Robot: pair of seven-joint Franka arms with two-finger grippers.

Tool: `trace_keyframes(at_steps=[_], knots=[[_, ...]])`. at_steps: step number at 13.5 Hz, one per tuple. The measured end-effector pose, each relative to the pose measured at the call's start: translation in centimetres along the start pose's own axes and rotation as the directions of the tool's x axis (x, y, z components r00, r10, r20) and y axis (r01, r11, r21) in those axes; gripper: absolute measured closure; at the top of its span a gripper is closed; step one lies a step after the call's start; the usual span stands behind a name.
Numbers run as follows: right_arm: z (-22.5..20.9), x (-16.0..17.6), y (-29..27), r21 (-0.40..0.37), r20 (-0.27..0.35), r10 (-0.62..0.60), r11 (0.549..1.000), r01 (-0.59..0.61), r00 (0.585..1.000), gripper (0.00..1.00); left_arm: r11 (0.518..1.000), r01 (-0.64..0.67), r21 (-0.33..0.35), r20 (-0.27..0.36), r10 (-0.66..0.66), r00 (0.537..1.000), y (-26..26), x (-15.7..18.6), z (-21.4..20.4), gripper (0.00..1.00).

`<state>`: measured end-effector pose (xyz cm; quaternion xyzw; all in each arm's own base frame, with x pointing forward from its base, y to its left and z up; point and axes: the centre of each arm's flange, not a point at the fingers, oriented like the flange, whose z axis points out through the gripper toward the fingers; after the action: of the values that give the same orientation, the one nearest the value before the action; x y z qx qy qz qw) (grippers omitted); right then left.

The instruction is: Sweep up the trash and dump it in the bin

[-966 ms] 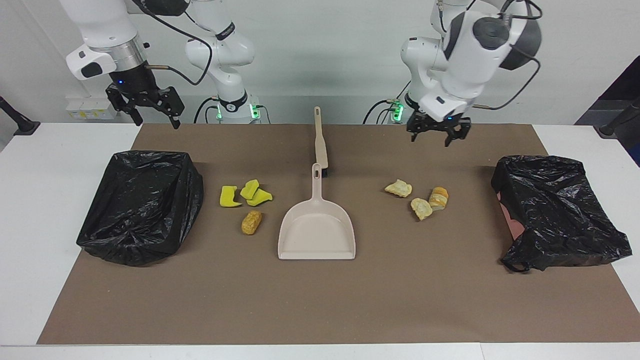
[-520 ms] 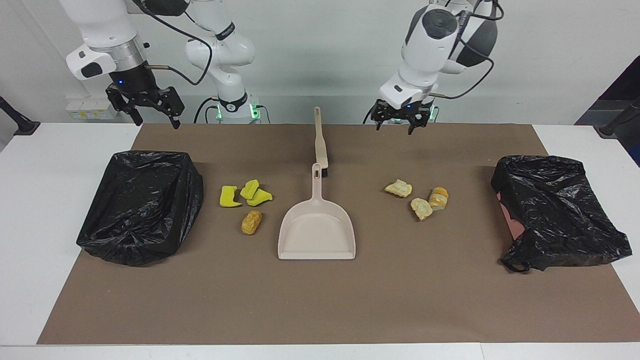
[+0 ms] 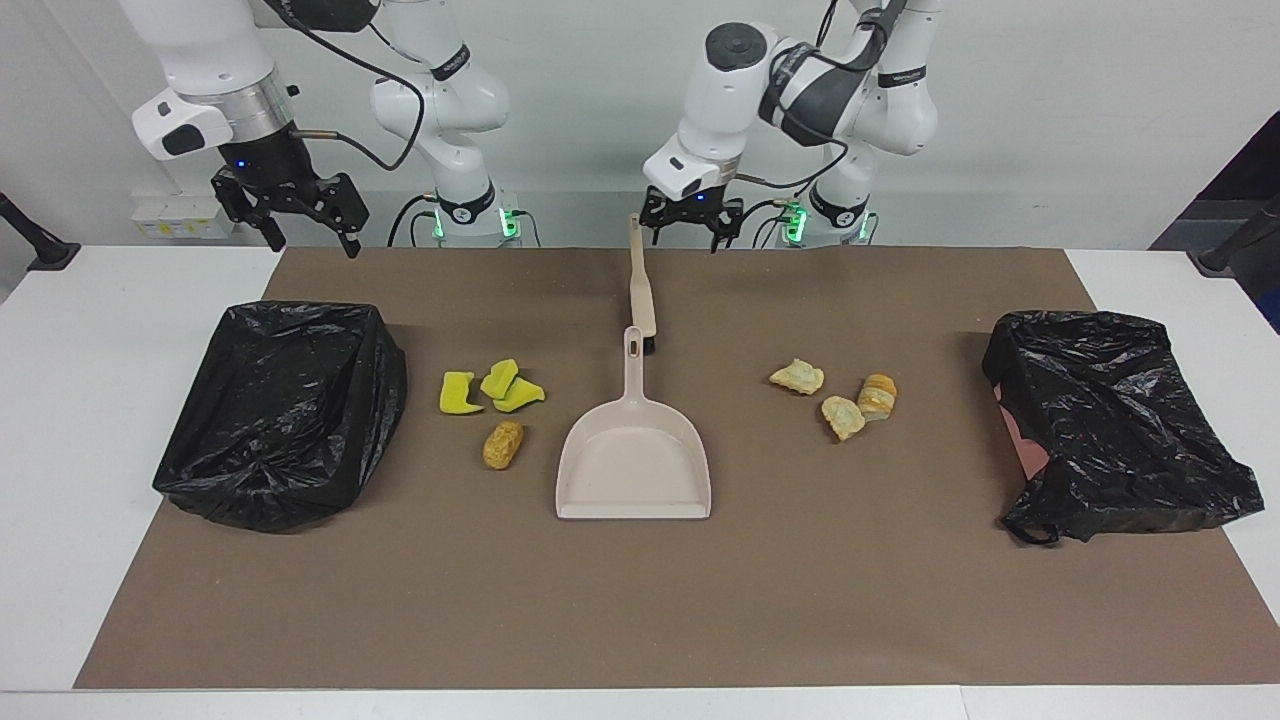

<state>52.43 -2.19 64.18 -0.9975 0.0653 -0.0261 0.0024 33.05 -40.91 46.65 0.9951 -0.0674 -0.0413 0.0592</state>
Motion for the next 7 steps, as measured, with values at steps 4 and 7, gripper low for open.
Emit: trace_keyframes(at_steps=[4, 7], knots=[[0.0, 0.0, 0.0, 0.000, 0.000, 0.000, 1.000, 0.000, 1.000, 0.00, 1.000, -0.007, 0.026, 0.018, 0.006, 1.000, 3.3, -2.5, 6.7, 0.00], [0.0, 0.0, 0.0, 0.000, 0.000, 0.000, 1.000, 0.000, 1.000, 0.00, 1.000, 0.004, 0.029, 0.005, -0.005, 1.000, 3.3, -5.5, 11.2, 0.00]])
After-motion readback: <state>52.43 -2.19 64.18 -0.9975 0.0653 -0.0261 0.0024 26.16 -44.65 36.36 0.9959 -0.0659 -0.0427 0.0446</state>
